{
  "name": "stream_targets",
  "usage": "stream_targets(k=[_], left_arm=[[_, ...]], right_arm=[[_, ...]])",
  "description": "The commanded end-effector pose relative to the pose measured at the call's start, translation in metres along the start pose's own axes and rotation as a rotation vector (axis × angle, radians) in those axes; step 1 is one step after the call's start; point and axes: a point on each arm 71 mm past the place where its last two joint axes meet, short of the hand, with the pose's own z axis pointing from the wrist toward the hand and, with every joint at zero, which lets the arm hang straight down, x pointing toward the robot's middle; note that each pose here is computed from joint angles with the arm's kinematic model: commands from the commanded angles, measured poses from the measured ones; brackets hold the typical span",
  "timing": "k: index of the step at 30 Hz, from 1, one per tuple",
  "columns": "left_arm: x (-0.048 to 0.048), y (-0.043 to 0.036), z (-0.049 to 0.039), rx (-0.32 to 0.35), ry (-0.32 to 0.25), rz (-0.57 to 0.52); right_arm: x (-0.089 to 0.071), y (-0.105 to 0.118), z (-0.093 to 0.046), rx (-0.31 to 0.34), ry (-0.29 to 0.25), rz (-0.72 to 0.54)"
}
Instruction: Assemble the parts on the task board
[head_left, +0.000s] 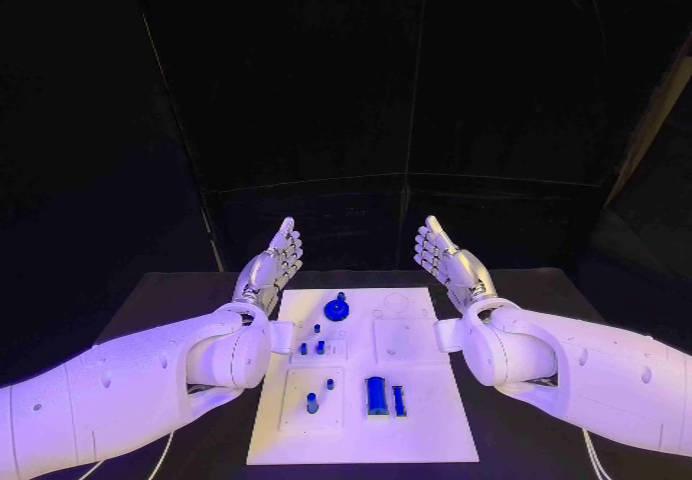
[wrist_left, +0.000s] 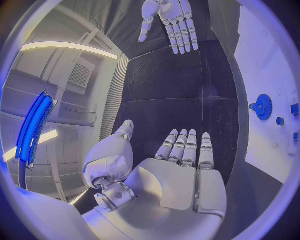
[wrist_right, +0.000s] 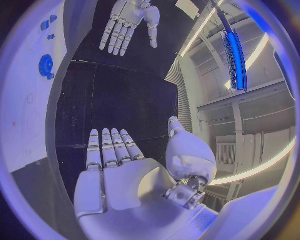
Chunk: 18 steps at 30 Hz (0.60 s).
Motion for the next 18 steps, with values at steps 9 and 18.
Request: stream_targets(k=[9, 18], left_arm=[[-0.0015, -0.0068, -0.0063, 0.070, -0.093, 0.085], [-0.0015, -0.0068, -0.0063, 0.070, -0.093, 0.085]], right_arm=[[-0.0058, 0.0026, -0.0050, 0.004, -0.120, 0.000], [-0.0058, 0.0026, -0.0050, 0.004, -0.120, 0.000]])
